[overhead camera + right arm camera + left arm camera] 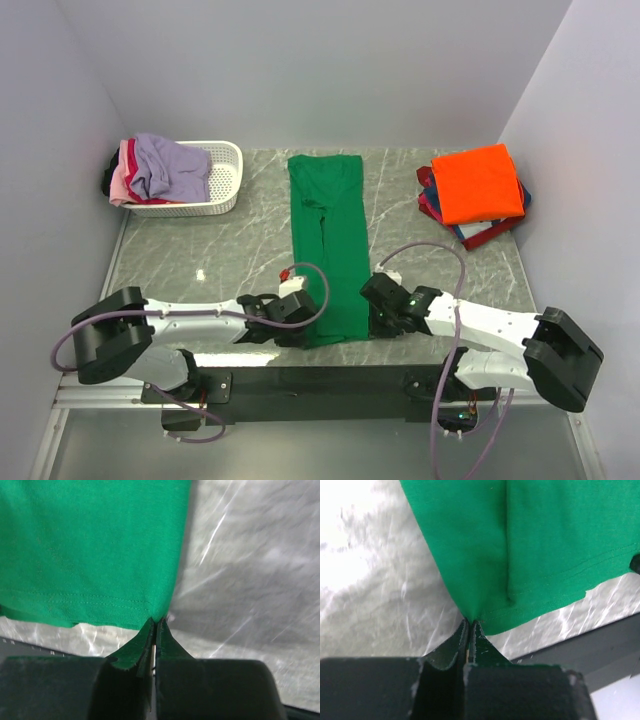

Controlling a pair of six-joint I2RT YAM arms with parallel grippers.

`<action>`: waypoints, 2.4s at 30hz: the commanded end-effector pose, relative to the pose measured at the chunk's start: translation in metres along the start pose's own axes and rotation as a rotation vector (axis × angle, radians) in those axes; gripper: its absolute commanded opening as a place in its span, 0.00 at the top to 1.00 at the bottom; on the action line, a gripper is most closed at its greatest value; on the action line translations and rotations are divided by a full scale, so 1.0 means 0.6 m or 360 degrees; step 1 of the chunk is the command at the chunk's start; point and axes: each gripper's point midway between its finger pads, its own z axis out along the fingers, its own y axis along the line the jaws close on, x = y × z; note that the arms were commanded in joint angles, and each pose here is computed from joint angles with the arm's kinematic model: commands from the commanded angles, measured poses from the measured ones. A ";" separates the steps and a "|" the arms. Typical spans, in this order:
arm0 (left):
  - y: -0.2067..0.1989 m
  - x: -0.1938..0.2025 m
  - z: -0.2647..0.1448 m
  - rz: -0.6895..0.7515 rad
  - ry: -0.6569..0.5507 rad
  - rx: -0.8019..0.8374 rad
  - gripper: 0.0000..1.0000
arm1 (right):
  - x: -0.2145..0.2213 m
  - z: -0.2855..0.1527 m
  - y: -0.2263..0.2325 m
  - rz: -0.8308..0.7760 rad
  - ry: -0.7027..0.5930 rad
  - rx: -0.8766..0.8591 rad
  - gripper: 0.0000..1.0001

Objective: Fold and stack the t-shirts
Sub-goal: Fold the tshirt

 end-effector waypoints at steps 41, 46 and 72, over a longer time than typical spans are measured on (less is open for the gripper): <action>0.019 -0.380 0.022 -0.0049 -0.0595 -0.0037 0.99 | -0.325 0.002 0.078 -0.0084 -0.0606 0.0163 1.00; 0.035 -0.433 0.031 -0.0061 -0.0626 -0.0065 0.99 | -0.370 0.022 0.072 -0.0095 -0.0606 0.0194 1.00; 0.062 -0.559 0.075 -0.0056 -0.0626 -0.0117 0.99 | -0.536 0.057 0.043 -0.0079 -0.0659 0.0244 1.00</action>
